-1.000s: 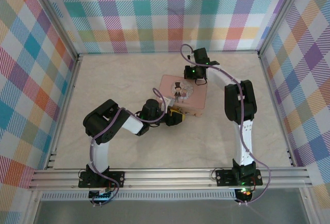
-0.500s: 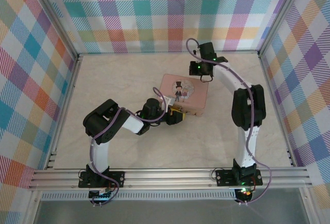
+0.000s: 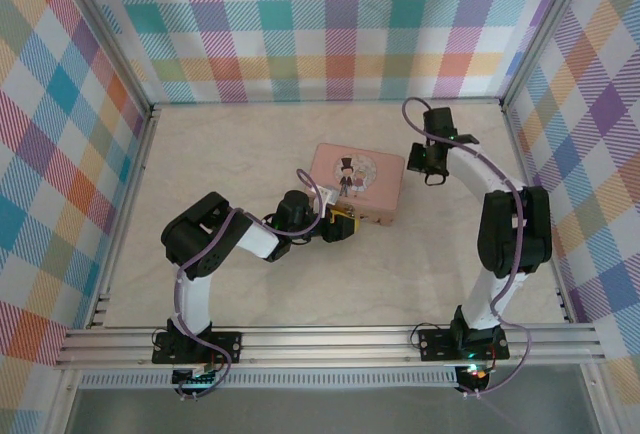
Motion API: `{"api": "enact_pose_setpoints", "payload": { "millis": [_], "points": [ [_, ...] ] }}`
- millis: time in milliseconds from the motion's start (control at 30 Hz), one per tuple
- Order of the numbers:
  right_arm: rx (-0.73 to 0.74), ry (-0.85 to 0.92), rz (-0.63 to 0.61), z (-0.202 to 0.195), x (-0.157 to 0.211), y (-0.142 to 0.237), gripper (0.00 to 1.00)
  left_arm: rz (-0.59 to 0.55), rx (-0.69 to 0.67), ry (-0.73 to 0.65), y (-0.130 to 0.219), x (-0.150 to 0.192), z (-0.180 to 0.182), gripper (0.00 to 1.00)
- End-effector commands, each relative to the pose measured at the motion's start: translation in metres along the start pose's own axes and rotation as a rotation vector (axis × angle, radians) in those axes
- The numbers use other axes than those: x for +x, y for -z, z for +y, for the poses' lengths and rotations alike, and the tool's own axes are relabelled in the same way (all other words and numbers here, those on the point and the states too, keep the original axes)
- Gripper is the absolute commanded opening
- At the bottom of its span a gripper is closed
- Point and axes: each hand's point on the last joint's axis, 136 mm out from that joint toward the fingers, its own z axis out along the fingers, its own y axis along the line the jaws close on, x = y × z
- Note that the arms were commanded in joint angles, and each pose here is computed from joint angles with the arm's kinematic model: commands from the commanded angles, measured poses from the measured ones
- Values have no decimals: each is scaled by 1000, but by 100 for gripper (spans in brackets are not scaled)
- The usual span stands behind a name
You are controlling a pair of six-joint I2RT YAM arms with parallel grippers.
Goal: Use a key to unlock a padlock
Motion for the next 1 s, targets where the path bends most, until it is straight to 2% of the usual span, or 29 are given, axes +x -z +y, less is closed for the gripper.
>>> {"api": "enact_pose_setpoints", "payload": {
  "millis": [0, 233, 533, 733, 967],
  "points": [
    [-52, -26, 3, 12, 6, -3, 0, -32, 0, -22, -6, -12, 4, 53],
    [-127, 21, 57, 45, 24, -20, 0, -37, 1, -9, -12, -13, 6, 54],
    [-126, 27, 63, 45, 29, -23, 0, -62, -39, -3, -7, -16, 13, 54],
    [-141, 22, 74, 48, 31, -26, 0, -128, -41, 13, 10, -32, 15, 49],
    [-163, 46, 92, 60, 36, -29, 0, -138, -18, 12, 13, -37, 8, 46]
  ]
}}
